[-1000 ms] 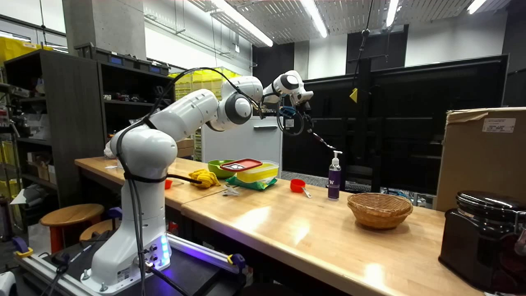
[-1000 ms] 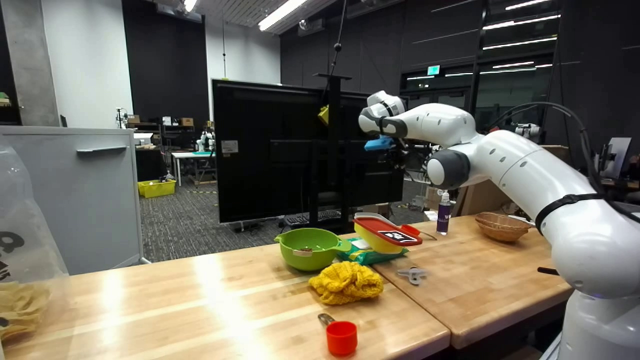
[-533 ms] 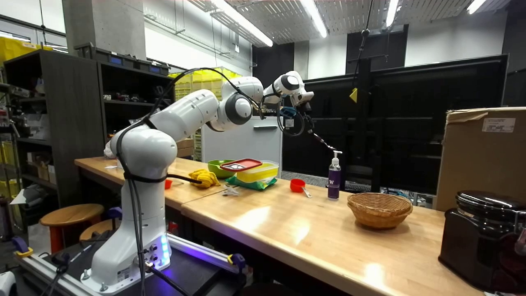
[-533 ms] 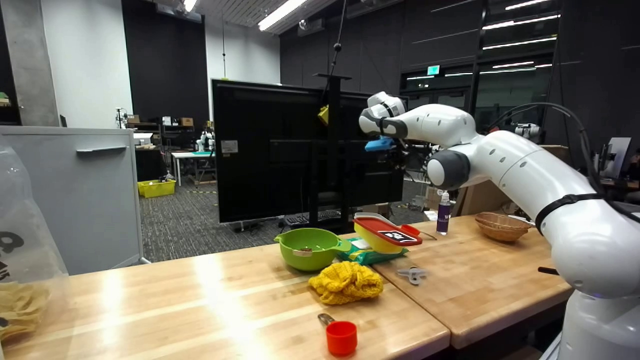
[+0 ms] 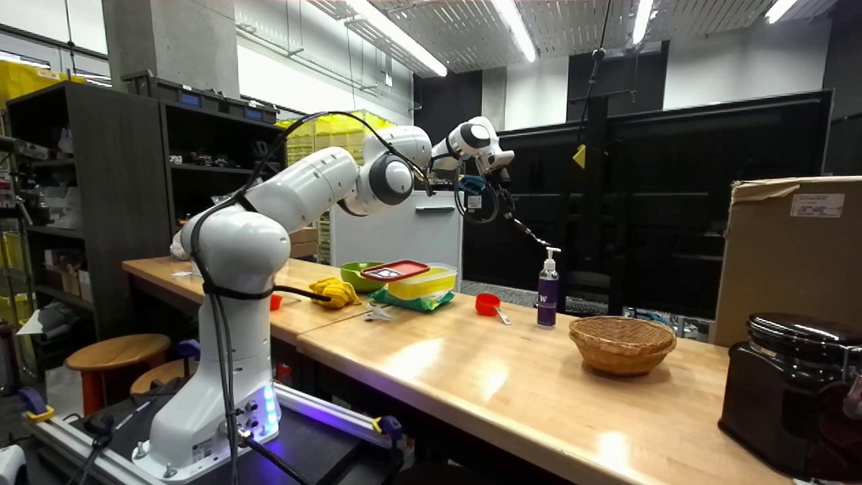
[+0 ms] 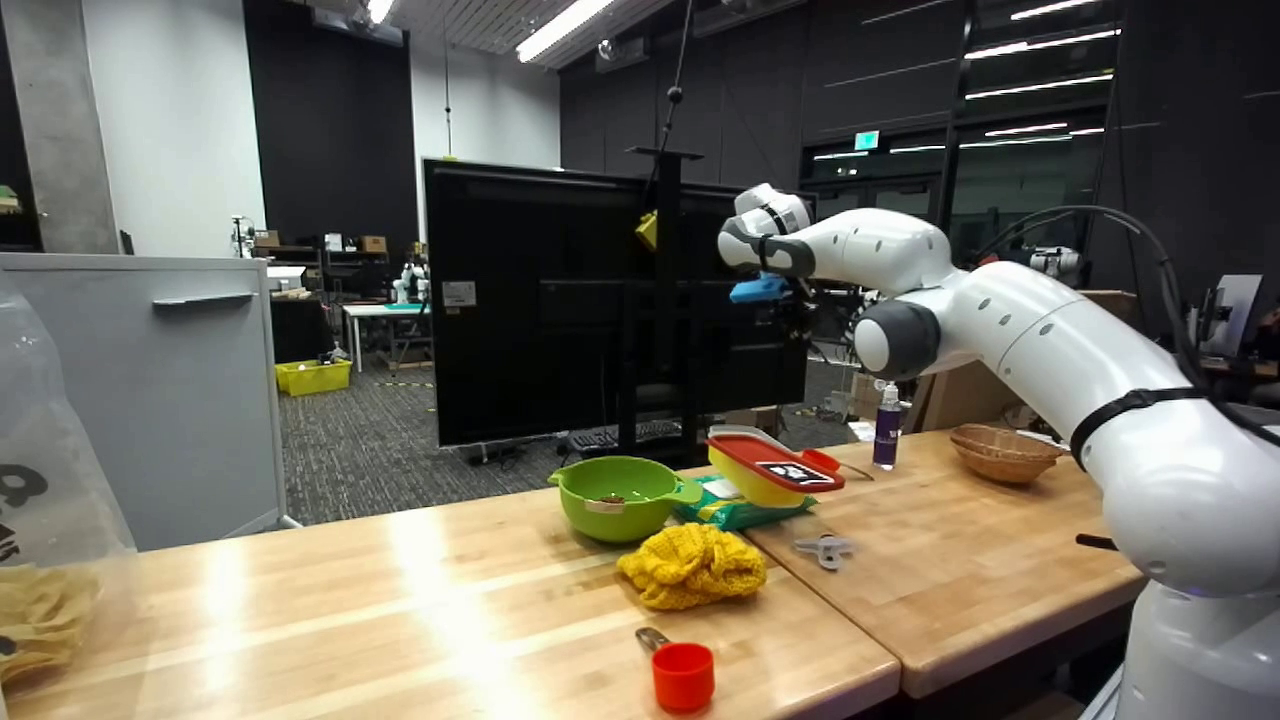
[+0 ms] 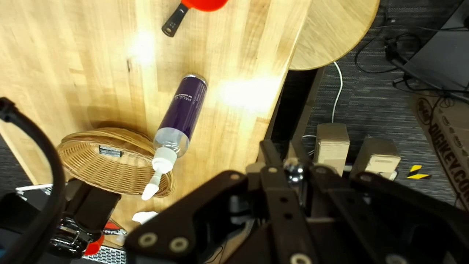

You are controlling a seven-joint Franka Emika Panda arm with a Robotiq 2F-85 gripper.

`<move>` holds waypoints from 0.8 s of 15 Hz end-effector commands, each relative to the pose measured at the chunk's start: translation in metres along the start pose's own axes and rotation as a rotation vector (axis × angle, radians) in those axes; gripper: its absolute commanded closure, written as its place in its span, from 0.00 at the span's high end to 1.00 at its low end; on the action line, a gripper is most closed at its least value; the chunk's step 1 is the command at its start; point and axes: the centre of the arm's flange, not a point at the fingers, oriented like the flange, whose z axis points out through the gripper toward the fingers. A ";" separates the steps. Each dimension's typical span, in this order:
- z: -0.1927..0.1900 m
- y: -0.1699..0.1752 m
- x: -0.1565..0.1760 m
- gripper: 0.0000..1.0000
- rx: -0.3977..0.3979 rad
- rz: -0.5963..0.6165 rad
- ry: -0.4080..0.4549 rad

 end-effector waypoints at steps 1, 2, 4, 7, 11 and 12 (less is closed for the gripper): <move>0.000 0.000 0.000 0.12 0.000 0.000 0.000; 0.000 0.000 0.000 0.12 0.000 0.000 0.000; 0.000 0.000 0.000 0.12 0.000 0.000 0.000; 0.005 0.010 -0.003 0.03 0.115 0.099 0.000; -0.001 0.021 0.009 0.03 0.254 0.261 0.051; -0.005 0.025 0.015 0.03 0.281 0.305 0.062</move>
